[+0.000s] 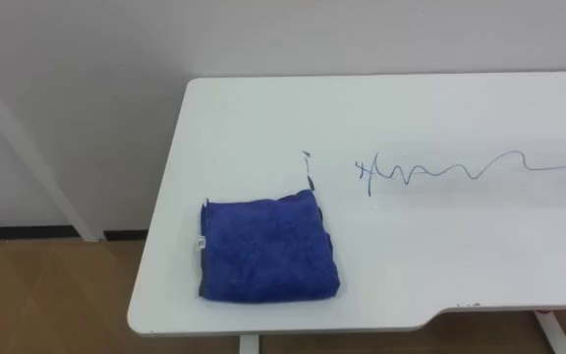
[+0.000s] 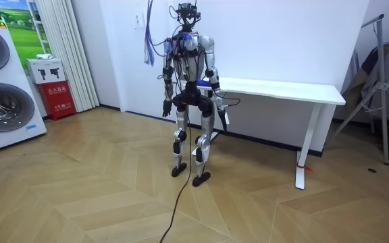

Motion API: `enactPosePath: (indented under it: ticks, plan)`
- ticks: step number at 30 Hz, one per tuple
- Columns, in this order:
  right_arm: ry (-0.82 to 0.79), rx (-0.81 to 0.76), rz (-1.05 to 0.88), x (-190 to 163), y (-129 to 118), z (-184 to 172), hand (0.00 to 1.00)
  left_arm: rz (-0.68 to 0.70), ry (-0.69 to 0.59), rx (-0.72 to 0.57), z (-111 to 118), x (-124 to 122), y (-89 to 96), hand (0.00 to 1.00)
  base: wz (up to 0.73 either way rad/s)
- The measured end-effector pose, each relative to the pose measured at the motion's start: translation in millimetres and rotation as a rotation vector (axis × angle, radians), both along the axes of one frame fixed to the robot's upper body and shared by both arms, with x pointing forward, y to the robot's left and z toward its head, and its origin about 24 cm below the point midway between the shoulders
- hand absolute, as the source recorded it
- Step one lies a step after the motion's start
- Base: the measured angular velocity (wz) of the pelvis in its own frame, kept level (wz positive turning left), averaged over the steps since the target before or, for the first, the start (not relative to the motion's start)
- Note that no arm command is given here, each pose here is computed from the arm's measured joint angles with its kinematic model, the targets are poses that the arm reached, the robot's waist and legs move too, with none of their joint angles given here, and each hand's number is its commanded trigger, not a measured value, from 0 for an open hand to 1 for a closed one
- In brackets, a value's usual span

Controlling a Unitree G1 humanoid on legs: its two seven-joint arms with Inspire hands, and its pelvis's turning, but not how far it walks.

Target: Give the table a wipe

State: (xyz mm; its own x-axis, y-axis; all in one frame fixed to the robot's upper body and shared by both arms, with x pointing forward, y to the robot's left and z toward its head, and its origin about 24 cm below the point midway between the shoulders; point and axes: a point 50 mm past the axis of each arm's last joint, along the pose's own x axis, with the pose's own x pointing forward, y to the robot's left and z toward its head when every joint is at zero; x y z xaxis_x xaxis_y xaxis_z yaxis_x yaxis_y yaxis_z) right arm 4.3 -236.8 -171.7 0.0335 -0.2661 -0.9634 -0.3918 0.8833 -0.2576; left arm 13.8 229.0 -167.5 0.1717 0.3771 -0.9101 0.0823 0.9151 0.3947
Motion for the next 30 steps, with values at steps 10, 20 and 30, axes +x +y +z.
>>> enactPosePath:
  ticks: [10,20,30]
  plan:
    - [-0.002,0.001,0.001,0,0,0,0.0,0.094,-0.042,-0.028,0,1,-1.2,0.0,0.0]
    - [-0.019,-0.01,-0.099,-2,0,0,0.0,0.104,-0.044,-0.03,0,1,-1.2,0.0,0.0]
    - [-0.16,-0.142,-0.811,-18,-25,7,0.0,0.206,-0.069,0.02,5,-5,17.0,0.0,0.01]
